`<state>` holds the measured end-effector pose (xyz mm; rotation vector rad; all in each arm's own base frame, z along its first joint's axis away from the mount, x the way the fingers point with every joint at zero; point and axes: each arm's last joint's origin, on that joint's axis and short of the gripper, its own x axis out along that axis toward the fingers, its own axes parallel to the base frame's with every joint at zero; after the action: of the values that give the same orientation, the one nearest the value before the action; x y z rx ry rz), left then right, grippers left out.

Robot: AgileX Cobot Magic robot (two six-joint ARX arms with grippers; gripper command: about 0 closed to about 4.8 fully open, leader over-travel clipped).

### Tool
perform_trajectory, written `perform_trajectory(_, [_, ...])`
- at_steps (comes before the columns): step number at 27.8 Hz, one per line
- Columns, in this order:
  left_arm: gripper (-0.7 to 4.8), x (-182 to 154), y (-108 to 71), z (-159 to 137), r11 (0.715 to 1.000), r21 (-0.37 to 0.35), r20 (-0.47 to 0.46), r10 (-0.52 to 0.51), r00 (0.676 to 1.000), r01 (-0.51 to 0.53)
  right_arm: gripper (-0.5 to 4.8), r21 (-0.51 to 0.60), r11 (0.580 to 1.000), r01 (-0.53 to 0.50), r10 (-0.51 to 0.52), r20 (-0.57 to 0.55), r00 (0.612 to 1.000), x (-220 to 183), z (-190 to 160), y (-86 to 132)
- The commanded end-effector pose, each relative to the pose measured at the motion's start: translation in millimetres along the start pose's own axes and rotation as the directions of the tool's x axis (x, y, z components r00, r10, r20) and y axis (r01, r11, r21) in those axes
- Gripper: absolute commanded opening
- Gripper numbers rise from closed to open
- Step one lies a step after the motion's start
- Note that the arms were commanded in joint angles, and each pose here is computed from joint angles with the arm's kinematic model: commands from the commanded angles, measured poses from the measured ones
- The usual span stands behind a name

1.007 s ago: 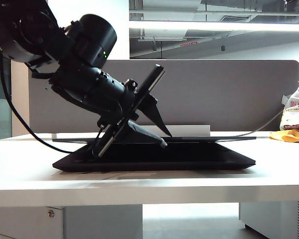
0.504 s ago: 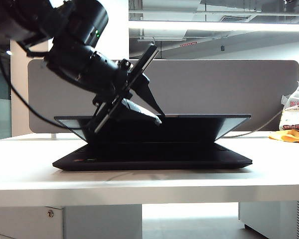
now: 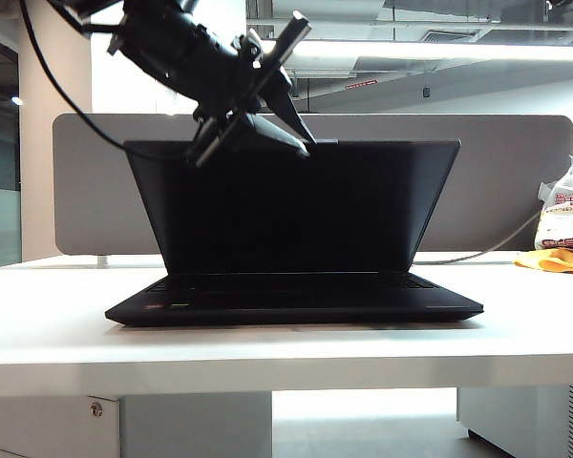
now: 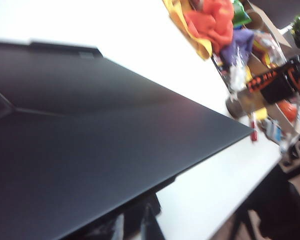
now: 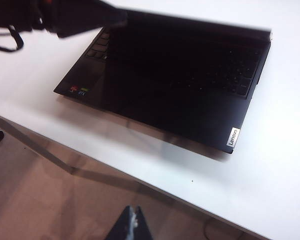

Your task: Open the lid of the laptop and use the keypad to enter the password "123".

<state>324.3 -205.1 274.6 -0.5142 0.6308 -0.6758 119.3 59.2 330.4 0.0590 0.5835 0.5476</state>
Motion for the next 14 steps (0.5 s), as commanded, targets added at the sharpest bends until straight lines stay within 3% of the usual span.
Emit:
perform_trajectory(1, [0.57, -8.1, 0.8, 20.9, 0.997, 0.055, 0.109, 0.047, 0.993, -0.054, -0.05, -0.007, 1.0, -0.002, 0.002, 0.017, 1.0, -1.7, 2.4, 0.7])
perform_trajectory(14, [0.57, -20.6, 11.6, 49.2, 0.989, 0.088, 0.171, 0.102, 0.98, -0.118, -0.05, -0.005, 1.0, 0.0, 0.0, 0.011, 1.0, 0.3, 2.5, 0.3])
